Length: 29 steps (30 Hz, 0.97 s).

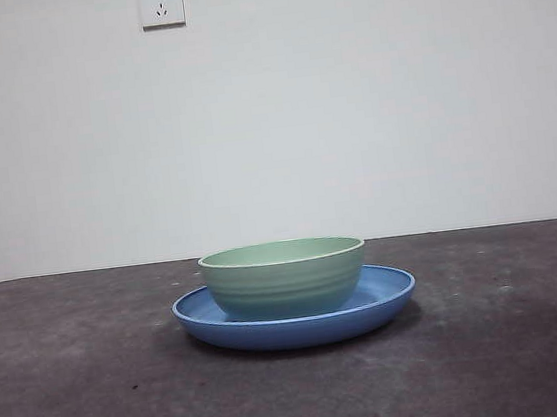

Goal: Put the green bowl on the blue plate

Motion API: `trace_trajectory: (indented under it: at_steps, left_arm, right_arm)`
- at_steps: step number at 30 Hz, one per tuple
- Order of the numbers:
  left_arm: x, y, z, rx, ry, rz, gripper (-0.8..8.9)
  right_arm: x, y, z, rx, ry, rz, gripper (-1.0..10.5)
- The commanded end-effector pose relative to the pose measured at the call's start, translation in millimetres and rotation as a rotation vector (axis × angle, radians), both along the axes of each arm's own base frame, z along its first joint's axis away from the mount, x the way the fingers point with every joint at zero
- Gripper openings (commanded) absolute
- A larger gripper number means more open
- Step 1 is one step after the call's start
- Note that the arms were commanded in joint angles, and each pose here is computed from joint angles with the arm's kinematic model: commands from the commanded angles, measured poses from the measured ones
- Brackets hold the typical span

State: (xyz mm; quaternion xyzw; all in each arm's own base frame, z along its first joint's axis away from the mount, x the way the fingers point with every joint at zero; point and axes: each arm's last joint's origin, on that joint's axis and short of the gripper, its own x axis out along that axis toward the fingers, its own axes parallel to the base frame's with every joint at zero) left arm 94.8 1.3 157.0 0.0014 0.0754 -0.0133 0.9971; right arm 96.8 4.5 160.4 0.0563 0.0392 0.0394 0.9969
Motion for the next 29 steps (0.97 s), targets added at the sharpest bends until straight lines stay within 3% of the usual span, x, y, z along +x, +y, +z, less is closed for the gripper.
trace_trajectory:
  at_steps: [1,4,29]
  left_arm:
    - [0.8,0.2,-7.6,-0.003,0.026,0.003,0.1]
    - [0.8,0.2,-7.6,-0.003,0.026,0.003,0.1]
    - [0.8,0.2,-7.6,-0.003,0.026,0.003,0.1]
  right_arm:
    - [-0.2,-0.2,-4.8,0.009,0.036,-0.004,0.1]
    - [-1.1,-0.2,-11.2,0.008,0.104,-0.004,0.1]
    - [-0.7,0.1,-8.5,0.024,0.078,-0.002,0.1]
